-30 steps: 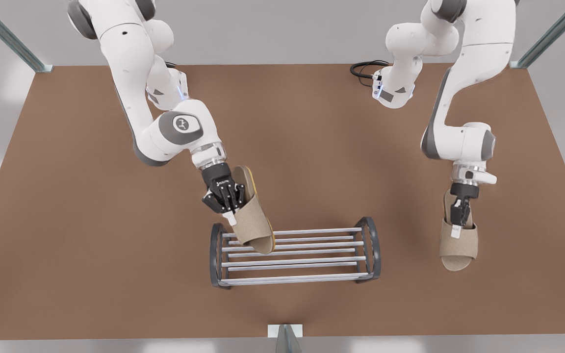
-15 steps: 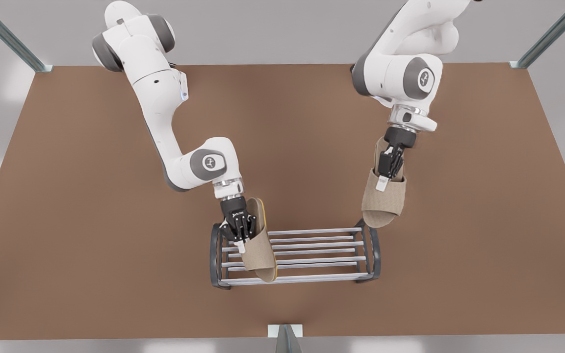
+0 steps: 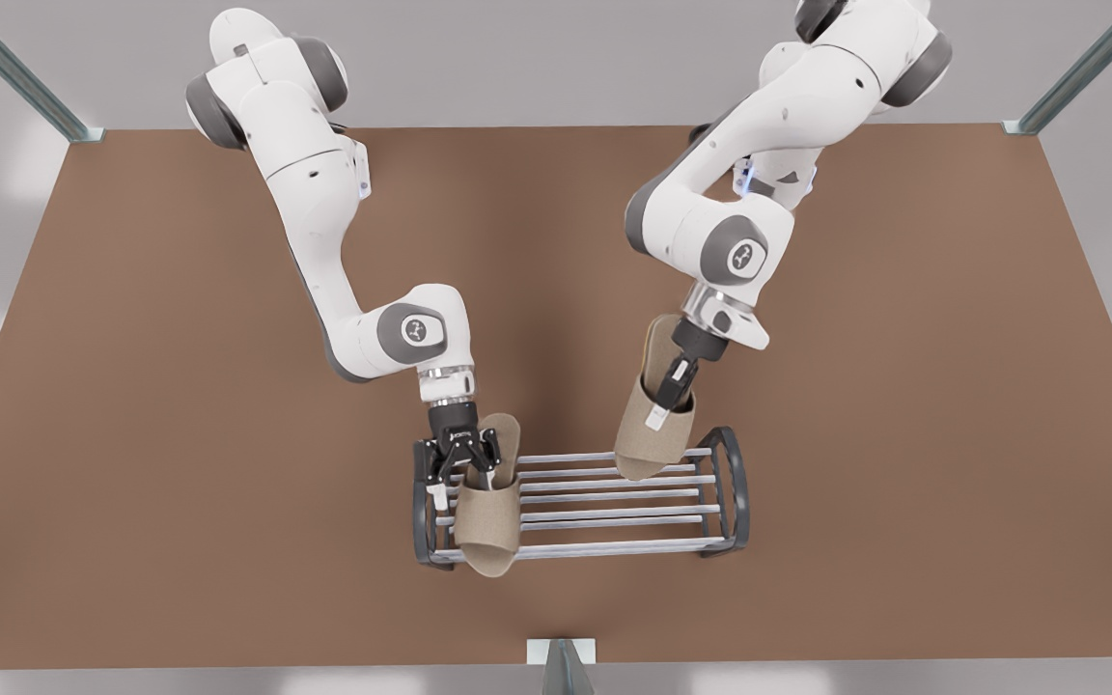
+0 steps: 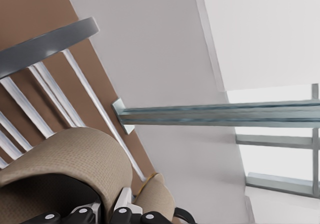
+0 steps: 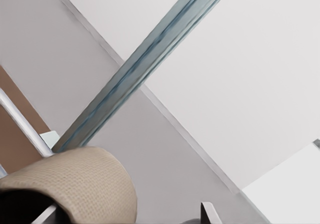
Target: Place the right shoe on the shoe rack with the right arm, and place the left shoe on the shoe rack with the left arm
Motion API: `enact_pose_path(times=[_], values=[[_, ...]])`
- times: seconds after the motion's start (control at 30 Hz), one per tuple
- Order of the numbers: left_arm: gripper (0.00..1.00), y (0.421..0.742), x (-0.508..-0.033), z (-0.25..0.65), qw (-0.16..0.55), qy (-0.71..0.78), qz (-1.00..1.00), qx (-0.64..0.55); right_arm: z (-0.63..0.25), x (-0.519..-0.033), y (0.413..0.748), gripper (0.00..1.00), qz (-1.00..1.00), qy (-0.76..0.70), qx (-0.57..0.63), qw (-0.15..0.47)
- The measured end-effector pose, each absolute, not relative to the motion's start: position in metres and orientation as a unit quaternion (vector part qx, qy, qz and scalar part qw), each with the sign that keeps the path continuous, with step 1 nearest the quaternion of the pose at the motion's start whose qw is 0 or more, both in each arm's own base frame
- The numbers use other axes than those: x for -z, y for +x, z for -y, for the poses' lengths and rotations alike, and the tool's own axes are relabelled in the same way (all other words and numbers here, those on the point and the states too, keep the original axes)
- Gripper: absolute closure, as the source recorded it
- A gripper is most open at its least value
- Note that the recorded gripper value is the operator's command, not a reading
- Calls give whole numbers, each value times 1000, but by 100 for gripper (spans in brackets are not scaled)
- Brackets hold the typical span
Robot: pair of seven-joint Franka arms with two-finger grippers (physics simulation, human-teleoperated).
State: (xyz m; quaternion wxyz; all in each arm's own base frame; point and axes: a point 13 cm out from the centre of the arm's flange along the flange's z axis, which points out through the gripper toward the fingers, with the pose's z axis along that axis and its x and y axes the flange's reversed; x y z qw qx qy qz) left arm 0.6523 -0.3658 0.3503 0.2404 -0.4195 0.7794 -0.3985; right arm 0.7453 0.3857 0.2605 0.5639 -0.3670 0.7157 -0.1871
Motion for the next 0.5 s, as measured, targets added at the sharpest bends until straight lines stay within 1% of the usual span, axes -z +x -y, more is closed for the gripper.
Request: enact_pose_path(times=[0.17, 0.27, 0.33, 0.43, 0.5], values=[[77, 698, -335, 353, 245, -449, -757, 407, -387, -256, 742, 0, -716, -371, 187, 561], [77, 724, -315, 348, 251, -463, -747, 405, -385, -250, 740, 0, -717, -374, 188, 557], [77, 731, -300, 346, 252, -468, -747, 400, -385, -247, 737, 0, -718, -377, 188, 555], [76, 740, -285, 342, 252, -474, -744, 397, -392, -244, 722, 0, -718, -386, 183, 549], [71, 745, -277, 341, 252, -477, -743, 396, -393, -243, 709, 0, -719, -392, 181, 544]])
